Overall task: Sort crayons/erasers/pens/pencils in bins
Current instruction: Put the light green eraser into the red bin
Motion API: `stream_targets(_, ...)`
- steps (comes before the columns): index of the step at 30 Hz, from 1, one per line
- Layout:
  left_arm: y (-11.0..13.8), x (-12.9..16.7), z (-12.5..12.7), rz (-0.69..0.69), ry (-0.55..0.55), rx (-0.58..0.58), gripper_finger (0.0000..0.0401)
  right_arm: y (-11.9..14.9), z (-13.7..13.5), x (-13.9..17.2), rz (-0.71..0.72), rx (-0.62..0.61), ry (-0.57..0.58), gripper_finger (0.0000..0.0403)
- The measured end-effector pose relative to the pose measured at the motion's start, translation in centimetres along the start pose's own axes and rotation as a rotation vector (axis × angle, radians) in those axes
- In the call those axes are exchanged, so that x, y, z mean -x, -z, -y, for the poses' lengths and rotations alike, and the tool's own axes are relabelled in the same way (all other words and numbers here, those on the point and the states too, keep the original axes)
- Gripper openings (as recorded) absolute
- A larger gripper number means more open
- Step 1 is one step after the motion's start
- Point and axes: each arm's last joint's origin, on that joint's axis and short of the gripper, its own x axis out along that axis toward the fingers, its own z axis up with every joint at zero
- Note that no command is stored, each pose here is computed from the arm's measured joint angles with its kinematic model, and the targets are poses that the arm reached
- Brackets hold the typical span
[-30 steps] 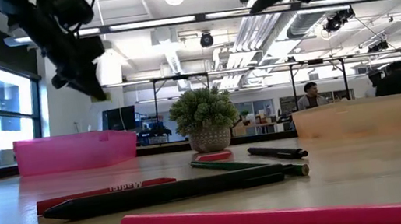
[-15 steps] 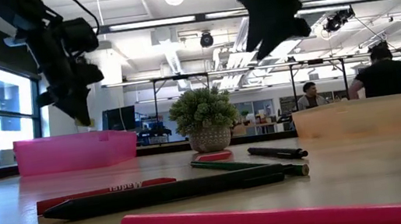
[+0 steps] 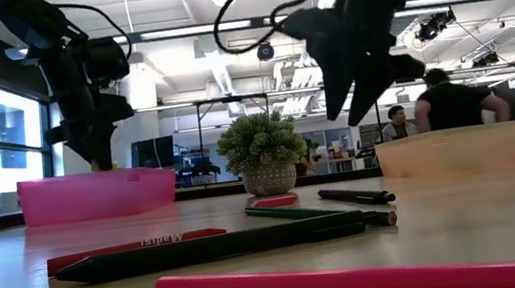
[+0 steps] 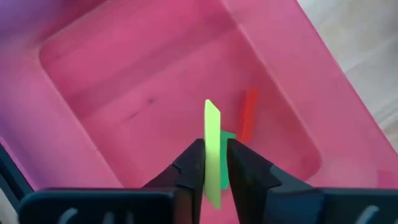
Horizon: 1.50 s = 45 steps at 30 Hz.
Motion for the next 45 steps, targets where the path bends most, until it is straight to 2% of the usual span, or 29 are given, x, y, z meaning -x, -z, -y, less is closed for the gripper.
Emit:
stream_targets(4, 0.0, 0.0, 0.0, 0.0, 0.0, -0.004, 0.0087, 0.6, -0.3, -0.9, -0.02, -0.079, 0.022, 0.0149)
stream_targets(8, 0.0, 0.0, 0.0, 0.001, -0.001, -0.007, 0.012, 1.1, -0.5, -1.3, -0.031, -0.106, 0.028, 0.0149)
stream_targets(17, 0.0, 0.0, -0.2, 0.001, -0.062, -0.129, 0.0191, 1.2, -0.6, -1.3, -0.03, -0.162, 0.028, 0.0149)
stream_targets(23, 0.1, 0.0, -0.2, -0.004, -0.07, -0.173, 0.0233, 0.7, -1.4, -1.3, 0.013, -0.133, -0.058, 0.0149)
stream_targets(28, 0.4, 0.0, -0.2, -0.039, -0.072, -0.304, 0.0237, -0.1, -2.1, -1.2, 0.086, -0.126, -0.133, 0.0149)
stream_targets(33, 0.5, 0.0, -0.2, -0.062, -0.058, -0.403, 0.023, -2.1, -2.7, -1.1, 0.195, -0.088, -0.247, 0.0149)
stream_targets(45, 1.1, 2.8, 0.3, 0.072, -0.028, -0.452, 0.0205, -8.5, -2.2, 0.3, 0.502, -0.05, -0.509, 0.0149)
